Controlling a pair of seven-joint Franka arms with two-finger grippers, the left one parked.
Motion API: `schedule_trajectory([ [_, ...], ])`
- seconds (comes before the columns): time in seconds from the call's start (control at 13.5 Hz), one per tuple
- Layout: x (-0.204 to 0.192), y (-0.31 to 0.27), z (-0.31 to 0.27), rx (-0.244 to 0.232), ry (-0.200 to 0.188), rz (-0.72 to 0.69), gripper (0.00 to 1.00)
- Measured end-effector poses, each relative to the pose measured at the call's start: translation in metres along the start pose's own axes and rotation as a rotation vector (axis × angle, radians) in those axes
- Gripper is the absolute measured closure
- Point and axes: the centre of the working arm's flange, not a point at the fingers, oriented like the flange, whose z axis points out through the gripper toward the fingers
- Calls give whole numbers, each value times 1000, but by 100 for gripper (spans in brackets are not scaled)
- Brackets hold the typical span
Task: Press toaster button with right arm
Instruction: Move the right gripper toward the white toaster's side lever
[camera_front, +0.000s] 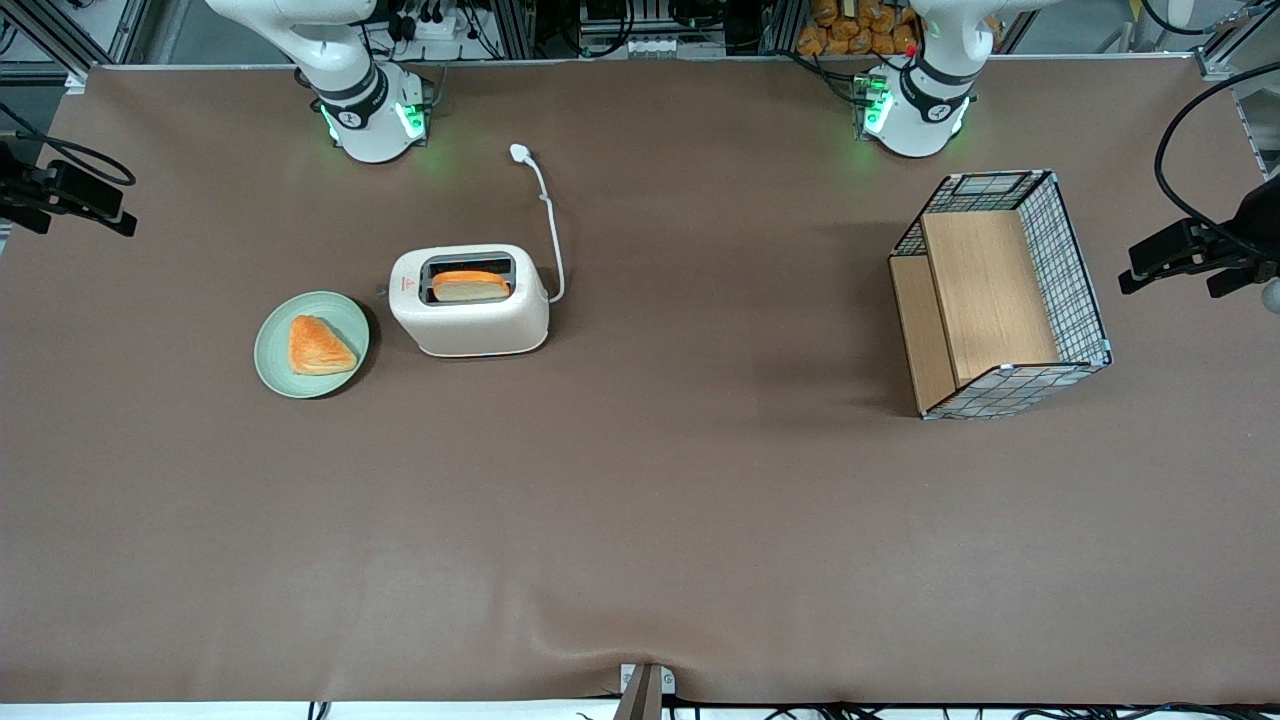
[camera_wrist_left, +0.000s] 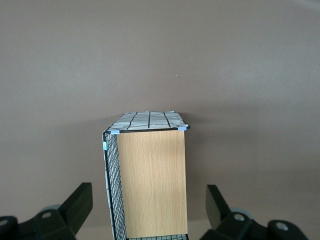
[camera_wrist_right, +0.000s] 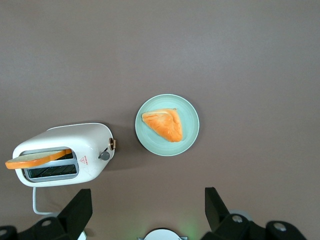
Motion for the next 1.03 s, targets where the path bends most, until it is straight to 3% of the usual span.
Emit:
schedule_trajectory([
  [0.81,0,0,1,0,-7,-1,0],
  [0.96,-1,-1,5,0,-27,-1,0],
  [1.03,-1,0,11,2,-56,1,0],
])
